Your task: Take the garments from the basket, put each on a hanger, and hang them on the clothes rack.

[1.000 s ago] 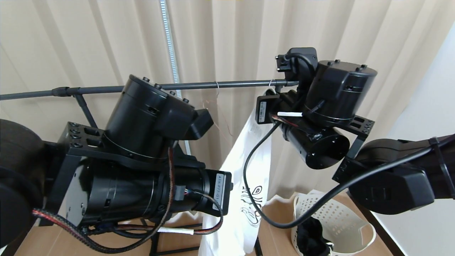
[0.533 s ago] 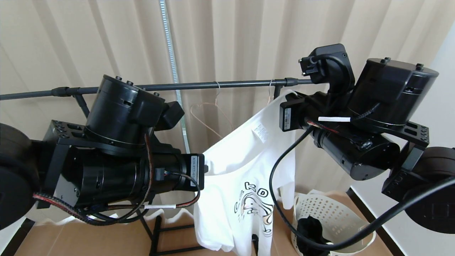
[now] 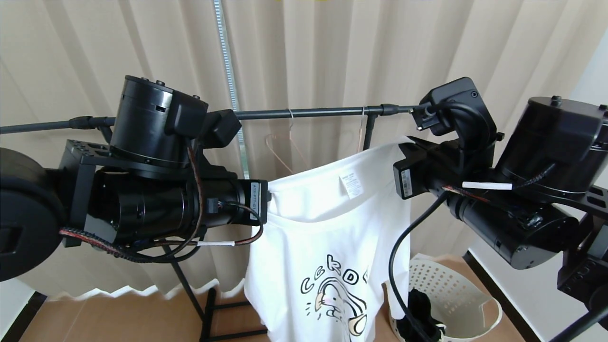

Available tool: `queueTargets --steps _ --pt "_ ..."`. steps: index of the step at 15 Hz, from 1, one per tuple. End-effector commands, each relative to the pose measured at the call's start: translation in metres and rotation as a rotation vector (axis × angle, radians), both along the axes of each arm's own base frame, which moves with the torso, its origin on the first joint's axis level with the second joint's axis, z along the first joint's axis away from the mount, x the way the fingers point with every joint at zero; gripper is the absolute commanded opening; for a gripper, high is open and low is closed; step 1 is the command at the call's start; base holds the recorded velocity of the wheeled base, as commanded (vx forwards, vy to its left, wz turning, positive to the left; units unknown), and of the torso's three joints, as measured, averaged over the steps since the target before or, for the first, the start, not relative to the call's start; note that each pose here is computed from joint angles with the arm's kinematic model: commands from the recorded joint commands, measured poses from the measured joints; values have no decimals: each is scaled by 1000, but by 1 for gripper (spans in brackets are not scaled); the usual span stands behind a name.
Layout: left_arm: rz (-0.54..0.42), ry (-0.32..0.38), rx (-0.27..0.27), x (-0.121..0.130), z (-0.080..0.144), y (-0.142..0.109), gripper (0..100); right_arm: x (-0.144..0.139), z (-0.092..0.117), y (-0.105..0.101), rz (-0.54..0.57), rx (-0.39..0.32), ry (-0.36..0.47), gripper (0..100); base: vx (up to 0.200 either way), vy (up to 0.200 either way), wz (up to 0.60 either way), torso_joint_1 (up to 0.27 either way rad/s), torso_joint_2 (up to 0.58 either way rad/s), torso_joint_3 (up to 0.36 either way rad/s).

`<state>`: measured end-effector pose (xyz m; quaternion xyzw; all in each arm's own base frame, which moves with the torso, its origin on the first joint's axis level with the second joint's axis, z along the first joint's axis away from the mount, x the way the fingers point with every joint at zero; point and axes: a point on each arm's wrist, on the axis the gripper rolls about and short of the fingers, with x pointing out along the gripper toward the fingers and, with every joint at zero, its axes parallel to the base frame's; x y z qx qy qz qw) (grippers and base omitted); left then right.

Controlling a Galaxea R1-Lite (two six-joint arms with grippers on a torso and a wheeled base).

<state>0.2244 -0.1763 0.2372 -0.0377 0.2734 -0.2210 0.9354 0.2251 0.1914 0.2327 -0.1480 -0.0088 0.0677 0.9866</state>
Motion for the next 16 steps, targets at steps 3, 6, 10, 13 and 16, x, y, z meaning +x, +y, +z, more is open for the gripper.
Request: queueTargets --steps 3,6,10,13,16 --pt "-1 -12 -6 -3 4 2 0 -6 3 -6 0 -5 -8 0 0 0 0 0 0 0" --pt "-18 -10 5 -5 2 0 100 -5 2 -5 0 -8 -6 0 0 0 0 0 0 0" --pt "-23 -16 -4 -7 5 1 100 -3 2 -5 3 -8 -6 0 0 0 0 0 0 0" --pt "-22 -13 -3 -7 4 1 100 -4 3 -6 3 -7 -7 0 0 0 0 0 0 0" --pt "-18 -11 -1 -7 3 1 100 -4 3 -6 3 -5 -10 0 0 0 0 0 0 0"
